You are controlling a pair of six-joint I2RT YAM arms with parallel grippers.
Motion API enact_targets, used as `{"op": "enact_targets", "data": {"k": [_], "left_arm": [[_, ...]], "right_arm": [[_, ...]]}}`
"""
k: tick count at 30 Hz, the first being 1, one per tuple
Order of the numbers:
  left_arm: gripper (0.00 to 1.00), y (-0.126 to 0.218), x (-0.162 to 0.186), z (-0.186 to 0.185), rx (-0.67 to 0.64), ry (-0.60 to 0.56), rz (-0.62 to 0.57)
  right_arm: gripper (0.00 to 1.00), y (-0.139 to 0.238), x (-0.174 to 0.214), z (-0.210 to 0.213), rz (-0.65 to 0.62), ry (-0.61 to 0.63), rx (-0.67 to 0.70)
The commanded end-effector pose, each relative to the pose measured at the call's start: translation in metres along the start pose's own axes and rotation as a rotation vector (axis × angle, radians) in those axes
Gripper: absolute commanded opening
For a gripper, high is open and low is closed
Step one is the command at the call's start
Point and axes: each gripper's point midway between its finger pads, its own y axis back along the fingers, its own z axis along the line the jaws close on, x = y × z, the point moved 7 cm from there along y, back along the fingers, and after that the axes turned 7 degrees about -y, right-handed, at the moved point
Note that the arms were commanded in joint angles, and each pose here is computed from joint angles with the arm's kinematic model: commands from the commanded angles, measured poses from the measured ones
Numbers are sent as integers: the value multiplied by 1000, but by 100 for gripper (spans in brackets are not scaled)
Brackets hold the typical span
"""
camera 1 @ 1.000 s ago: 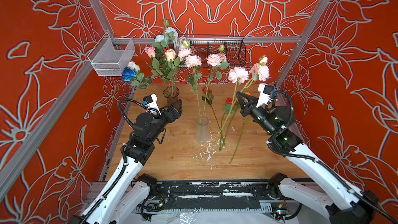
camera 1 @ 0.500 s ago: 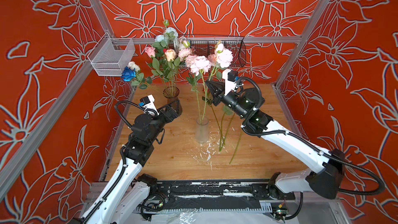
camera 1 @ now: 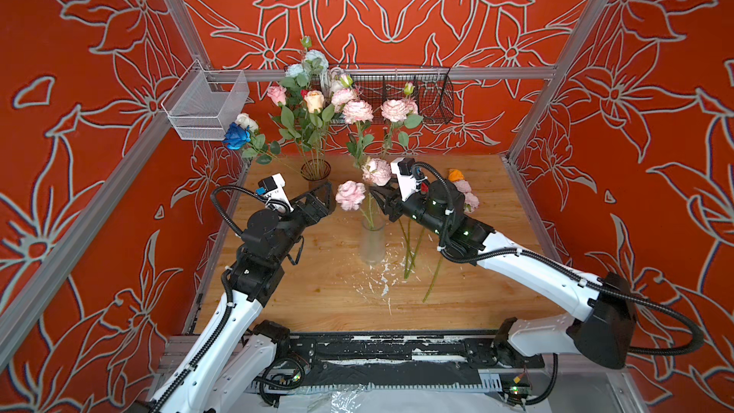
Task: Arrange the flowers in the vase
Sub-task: 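Carry the pink rose over the clear vase and lower its stem in, then open the right gripper and withdraw it toward the flower pile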
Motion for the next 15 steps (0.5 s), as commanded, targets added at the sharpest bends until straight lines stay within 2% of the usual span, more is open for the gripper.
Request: {"op": "enact_targets", "data": {"k": [1,8,12,15], "left_arm": [[98,-1,-2,0,12,7,-16],[98,-2,-2,2,2,0,-18],[99,8,-11,-4,12,-46,-56],[100,24,-22,-11,25,-77,-127]], "right_arm": [[48,23,-2,-1,-16,-3,48],[50,62,-18,-5,-31,-68,125],[51,94,-9,-42,-21,-153,393],[51,114,23,-88,52,-285,574]]}}
